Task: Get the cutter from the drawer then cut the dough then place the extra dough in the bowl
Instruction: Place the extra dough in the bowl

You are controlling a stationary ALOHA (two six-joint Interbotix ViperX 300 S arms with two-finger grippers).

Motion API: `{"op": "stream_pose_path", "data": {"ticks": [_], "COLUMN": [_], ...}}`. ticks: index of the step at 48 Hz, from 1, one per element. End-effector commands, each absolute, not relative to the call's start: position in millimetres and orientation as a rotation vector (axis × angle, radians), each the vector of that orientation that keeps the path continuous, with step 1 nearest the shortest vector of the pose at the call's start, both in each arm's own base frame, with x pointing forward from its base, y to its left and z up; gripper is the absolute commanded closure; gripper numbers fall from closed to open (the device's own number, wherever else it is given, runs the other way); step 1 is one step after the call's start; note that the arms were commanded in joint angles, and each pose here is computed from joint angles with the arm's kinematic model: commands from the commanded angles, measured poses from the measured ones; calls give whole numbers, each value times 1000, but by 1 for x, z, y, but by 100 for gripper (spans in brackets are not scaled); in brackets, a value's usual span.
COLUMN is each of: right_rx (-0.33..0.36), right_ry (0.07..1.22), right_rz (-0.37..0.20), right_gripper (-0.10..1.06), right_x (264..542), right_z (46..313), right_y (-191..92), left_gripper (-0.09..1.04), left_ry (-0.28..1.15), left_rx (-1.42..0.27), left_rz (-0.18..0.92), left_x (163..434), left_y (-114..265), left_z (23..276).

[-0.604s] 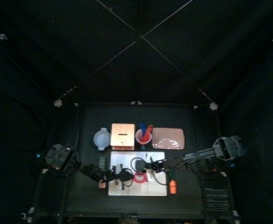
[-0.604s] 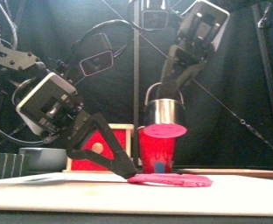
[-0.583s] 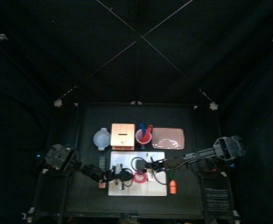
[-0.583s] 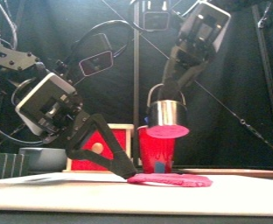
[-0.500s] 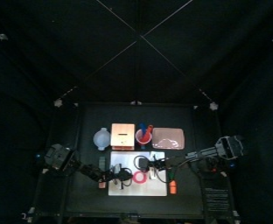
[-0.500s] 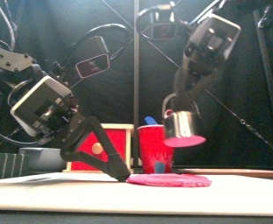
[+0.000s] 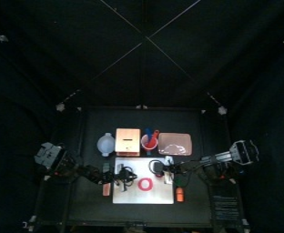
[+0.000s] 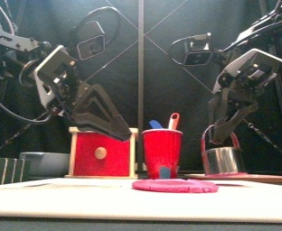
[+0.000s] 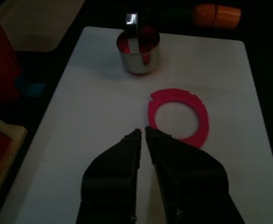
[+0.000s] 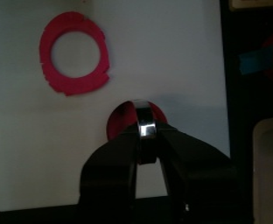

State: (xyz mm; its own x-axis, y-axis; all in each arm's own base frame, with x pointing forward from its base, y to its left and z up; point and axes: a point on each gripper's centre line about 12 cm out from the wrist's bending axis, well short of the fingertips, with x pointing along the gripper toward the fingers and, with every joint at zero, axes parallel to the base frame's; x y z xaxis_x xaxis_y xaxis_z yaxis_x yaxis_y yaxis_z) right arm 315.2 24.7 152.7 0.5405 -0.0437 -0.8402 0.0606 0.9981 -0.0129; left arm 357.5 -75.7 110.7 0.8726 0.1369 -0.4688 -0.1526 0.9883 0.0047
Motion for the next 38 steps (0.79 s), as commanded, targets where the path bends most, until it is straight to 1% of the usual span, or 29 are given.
{"op": "stream_pose_path", "data": {"ticks": [1,4,8,13,17,26,38], "right_rx": [29,28,31,34,34,41,56], "right_ry": [951,946,944,933,930,926,931], "right_rz": [-52,-51,-51,-52,-54,-55,-57], "right_gripper": [22,13,7,5,6,6,6], "right_x": [317,318,319,321,322,323,322], "right_z": [165,166,167,170,171,172,171], "right_y": [26,27,27,27,26,26,27], "left_gripper": [33,29,23,14,9,9,11], "left_ry": [443,454,475,516,552,611,704], "left_rx": [-7,14,26,30,31,18,18], "left_rz": [123,103,79,54,40,33,-1], "left_x": [372,377,384,394,400,412,410], "left_y": [-77,-78,-80,-79,-76,-68,-69], "left_z": [124,120,116,110,105,97,80]}}
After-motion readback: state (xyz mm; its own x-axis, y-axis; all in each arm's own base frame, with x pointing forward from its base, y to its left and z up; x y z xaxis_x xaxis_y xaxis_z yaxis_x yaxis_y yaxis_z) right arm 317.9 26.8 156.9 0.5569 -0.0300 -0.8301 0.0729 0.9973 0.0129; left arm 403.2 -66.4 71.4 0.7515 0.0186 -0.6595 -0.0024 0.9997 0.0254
